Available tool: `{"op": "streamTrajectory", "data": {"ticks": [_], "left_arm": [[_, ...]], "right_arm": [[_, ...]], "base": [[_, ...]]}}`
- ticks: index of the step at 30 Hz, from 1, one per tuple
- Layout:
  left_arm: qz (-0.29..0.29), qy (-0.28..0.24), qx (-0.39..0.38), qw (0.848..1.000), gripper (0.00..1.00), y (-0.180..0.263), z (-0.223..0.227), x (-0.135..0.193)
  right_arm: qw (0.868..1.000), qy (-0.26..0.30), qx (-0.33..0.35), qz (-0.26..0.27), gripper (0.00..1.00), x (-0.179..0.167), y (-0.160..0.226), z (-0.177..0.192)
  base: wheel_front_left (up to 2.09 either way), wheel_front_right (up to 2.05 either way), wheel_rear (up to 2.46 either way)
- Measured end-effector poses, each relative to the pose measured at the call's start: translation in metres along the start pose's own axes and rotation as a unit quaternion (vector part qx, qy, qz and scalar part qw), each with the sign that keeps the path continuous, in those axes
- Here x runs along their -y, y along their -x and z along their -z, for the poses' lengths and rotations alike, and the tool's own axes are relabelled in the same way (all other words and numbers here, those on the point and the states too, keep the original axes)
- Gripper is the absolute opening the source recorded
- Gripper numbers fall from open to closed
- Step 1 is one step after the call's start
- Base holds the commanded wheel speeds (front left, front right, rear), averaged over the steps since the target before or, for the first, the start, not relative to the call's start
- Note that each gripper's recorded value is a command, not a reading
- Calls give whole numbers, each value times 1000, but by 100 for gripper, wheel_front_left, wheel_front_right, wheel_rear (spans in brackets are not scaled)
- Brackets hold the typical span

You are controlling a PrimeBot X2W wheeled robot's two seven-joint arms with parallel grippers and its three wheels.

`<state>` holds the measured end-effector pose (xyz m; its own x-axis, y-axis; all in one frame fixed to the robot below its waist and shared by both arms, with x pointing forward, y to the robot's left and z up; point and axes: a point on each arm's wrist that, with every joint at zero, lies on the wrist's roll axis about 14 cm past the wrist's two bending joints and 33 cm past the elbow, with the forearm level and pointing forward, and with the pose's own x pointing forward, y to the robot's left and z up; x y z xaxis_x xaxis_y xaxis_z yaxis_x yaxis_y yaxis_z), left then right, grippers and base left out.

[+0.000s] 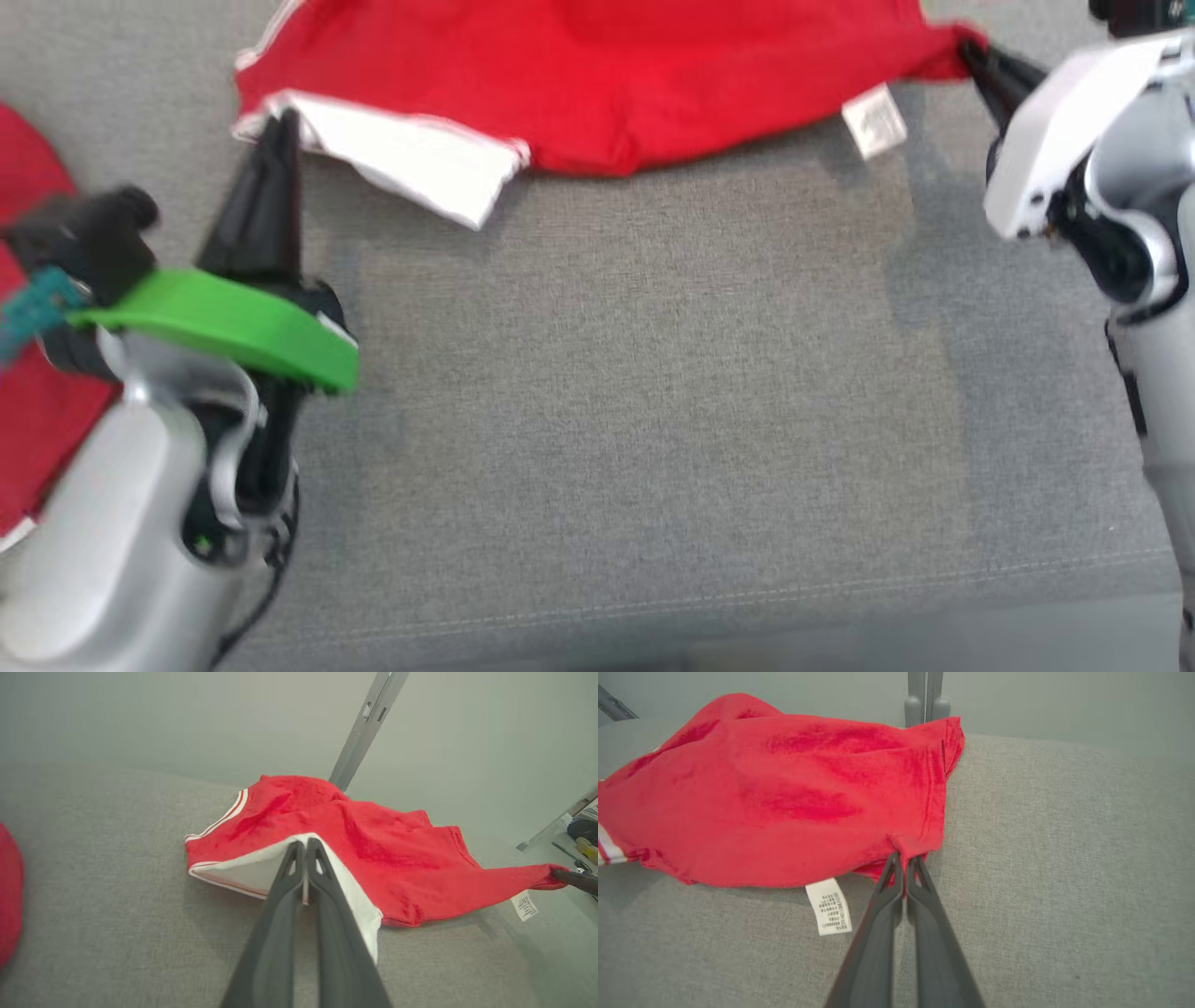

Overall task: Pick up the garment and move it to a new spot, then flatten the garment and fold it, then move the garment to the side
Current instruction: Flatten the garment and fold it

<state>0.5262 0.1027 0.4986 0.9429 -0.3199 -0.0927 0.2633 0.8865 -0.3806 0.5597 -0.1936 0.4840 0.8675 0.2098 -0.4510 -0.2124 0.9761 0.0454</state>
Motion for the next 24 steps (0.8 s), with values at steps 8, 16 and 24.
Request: {"op": "streamTrajectory", "data": {"ticks": [8,16,24], "left_arm": [[-51,3,-59,997,0,61,36,-3],[-78,-41,-126,988,0,110,66,-4],[-89,8,-185,979,0,147,86,4]], "right_arm": [[998,-30,-48,-6,0,-18,50,40],[995,-19,-101,7,0,-20,91,70],[992,-42,-114,34,0,-9,113,85]], "base": [[0,0,0],[0,0,0],[0,0,0]]}}
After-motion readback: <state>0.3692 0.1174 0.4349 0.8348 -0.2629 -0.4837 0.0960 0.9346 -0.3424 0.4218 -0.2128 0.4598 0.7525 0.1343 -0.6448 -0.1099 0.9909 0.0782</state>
